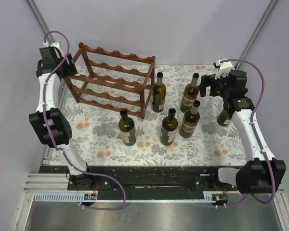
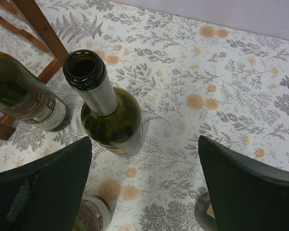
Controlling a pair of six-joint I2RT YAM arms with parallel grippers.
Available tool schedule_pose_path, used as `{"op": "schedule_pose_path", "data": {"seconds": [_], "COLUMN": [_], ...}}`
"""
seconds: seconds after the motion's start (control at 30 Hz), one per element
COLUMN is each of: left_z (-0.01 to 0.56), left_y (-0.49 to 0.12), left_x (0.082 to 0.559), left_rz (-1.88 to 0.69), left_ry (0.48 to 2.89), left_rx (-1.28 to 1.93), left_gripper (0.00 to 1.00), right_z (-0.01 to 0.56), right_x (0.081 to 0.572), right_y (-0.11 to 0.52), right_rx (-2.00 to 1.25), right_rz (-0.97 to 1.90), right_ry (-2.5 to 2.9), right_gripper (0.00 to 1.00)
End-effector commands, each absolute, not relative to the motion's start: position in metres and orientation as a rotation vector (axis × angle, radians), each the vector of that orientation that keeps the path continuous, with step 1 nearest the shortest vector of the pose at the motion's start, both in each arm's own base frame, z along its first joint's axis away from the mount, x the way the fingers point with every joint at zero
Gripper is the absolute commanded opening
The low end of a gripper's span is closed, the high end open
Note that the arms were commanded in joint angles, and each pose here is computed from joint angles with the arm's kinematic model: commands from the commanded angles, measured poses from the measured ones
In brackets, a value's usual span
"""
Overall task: Put the wine bottle on the wine rack
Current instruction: Adjust the wine rack at the center of the board.
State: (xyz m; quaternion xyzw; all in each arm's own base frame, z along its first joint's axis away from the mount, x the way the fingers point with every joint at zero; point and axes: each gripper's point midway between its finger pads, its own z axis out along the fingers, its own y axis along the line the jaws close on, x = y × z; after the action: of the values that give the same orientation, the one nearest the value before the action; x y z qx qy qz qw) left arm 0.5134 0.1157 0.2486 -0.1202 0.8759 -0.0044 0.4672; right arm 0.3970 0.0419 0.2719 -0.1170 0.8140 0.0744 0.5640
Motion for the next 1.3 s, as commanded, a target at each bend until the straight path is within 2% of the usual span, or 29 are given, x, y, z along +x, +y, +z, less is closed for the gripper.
{"op": "schedule_pose_path", "data": {"seconds": [0.0,0.13,0.27,0.4,0.73,0.77,0.87,0.9,1.27], "left_z": [0.267,0.264,0.261,0.256,0.252,0.251,0.247,0.247,0.254], "left_y": [0.104,0.098,0.089,0.083,0.091,0.093,0.096,0.098,0.117], "left_x": [0.507,0.499,0.489,0.479,0.465,0.465,0.464,0.462,0.454], "left_rz": [-0.066,-0.094,-0.136,-0.153,-0.095,-0.088,-0.080,-0.068,0.025], "left_ry": [2.075,2.080,2.083,2.078,2.049,2.048,2.051,2.047,1.980], "left_rx": [-0.288,-0.291,-0.282,-0.298,-0.355,-0.368,-0.410,-0.440,-0.604], "left_gripper": [0.73,0.65,0.49,0.29,0.24,0.22,0.03,0.00,0.00], "right_z": [0.289,0.290,0.291,0.295,0.309,0.311,0.314,0.314,0.309], "right_x": [0.396,0.395,0.395,0.398,0.404,0.404,0.405,0.405,0.408], "right_y": [0.044,0.044,0.043,0.043,0.045,0.046,0.046,0.046,0.049], "right_rx": [-0.286,-0.286,-0.286,-0.289,-0.306,-0.312,-0.321,-0.324,-0.331], "right_rz": [0.177,0.173,0.169,0.167,0.172,0.176,0.175,0.173,0.195], "right_ry": [1.848,1.847,1.849,1.847,1.832,1.830,1.826,1.827,1.840], "right_gripper": [1.00,0.99,1.00,0.99,1.00,0.99,0.99,0.99,0.99]}}
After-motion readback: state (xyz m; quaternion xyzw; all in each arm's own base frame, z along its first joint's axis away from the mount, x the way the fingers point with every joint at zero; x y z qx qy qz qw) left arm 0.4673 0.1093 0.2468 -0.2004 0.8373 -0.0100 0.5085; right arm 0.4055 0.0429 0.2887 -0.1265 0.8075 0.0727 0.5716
